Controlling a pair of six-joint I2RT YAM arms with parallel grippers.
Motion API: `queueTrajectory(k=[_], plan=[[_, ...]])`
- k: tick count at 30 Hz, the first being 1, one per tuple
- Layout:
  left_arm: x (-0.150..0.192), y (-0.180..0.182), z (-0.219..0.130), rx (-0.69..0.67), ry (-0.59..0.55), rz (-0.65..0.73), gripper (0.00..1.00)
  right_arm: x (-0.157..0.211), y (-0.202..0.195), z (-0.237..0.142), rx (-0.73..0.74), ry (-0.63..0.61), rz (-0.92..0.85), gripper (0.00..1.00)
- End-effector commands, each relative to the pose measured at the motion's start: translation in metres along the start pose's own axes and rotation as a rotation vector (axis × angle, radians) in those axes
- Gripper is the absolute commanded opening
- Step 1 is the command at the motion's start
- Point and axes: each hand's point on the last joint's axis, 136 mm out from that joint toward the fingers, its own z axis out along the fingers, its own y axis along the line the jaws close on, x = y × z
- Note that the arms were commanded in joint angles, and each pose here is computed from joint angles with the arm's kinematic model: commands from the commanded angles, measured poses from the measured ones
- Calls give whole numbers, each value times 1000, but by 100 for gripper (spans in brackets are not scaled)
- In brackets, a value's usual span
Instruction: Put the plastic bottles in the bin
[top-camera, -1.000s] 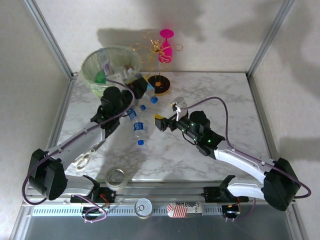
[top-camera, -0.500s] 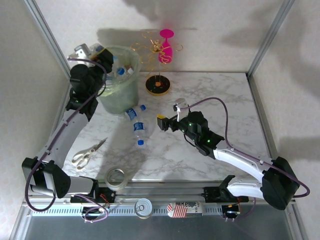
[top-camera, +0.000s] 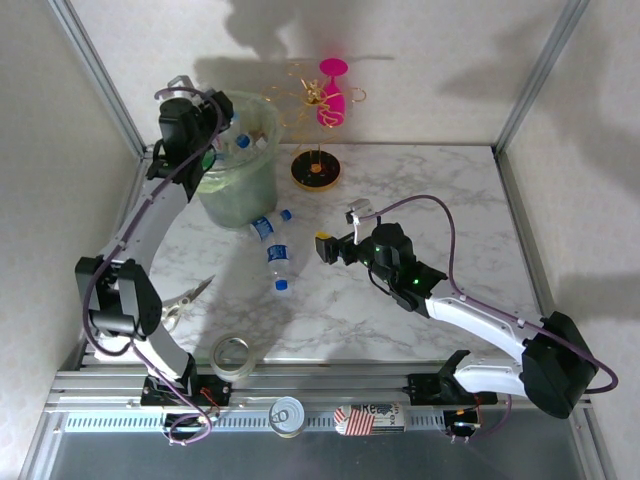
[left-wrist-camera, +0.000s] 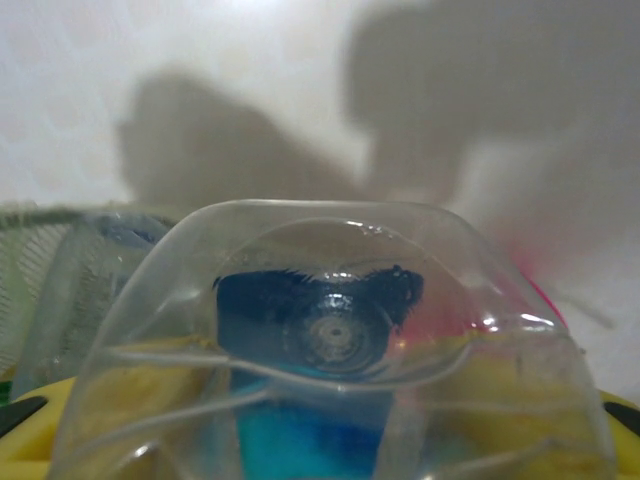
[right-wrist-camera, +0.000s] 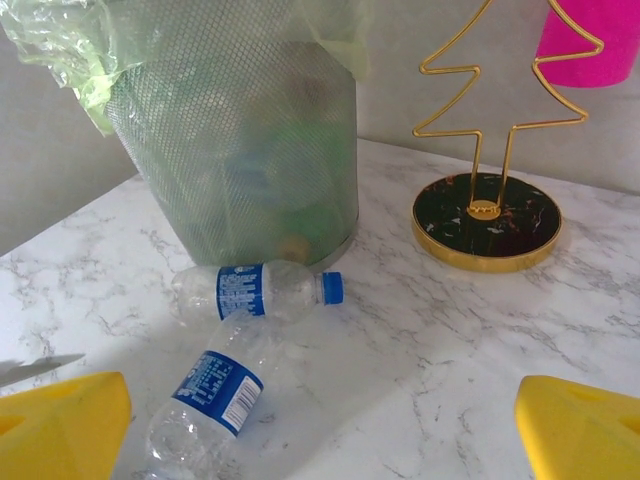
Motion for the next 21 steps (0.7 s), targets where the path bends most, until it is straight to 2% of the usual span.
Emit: queueTrajectory(k=[1,4,7,15,21], plan=[[2,-9,4,35,48,-23,55,-3,-1,1,4,-6,44,99],[10,-7,10,34,79,-24,68,5,5,5,-32,12,76,99],[6,-13,8,41,81,-20,99,14,8,12,-51,41,92,99],[-32,-39,-29,76,-7,23,100,20,15,27,-76,83,98,99],[-68,-50,-87,106,-153,29,100,28,20,41,-94,122,112,99]])
